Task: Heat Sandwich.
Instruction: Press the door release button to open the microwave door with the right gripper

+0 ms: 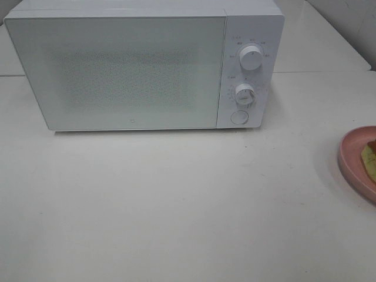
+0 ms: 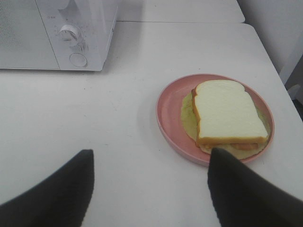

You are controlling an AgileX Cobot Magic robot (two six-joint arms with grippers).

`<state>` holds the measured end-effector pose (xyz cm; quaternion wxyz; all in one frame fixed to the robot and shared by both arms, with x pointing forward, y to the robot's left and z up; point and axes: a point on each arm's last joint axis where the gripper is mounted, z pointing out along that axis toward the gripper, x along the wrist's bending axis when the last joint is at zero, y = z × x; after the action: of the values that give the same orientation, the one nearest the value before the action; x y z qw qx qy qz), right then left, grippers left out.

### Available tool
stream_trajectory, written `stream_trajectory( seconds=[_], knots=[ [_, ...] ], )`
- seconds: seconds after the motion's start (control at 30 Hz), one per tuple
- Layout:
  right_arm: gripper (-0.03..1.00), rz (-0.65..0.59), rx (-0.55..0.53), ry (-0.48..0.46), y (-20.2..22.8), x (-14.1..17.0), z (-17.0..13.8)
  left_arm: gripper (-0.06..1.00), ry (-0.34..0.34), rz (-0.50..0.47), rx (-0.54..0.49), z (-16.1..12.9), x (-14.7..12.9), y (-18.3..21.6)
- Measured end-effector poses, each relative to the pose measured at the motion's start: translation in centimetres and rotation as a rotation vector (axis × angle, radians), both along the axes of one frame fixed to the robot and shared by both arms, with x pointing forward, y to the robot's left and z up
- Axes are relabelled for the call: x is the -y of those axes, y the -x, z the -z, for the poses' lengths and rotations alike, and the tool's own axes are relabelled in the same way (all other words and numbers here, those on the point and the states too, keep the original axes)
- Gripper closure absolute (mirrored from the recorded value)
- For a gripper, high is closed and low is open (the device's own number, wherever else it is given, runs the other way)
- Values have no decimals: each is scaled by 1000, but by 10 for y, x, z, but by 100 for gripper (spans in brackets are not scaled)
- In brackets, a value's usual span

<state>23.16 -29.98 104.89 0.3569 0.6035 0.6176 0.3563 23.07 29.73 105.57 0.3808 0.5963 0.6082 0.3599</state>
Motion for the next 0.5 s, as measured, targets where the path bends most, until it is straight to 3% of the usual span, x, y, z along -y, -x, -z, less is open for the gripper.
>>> stream_trajectory(
  seconds=[0.5],
  knots=[
    [30, 0, 0, 0, 0, 0, 0, -2, 0, 0, 0, 0, 0, 0]
  ],
)
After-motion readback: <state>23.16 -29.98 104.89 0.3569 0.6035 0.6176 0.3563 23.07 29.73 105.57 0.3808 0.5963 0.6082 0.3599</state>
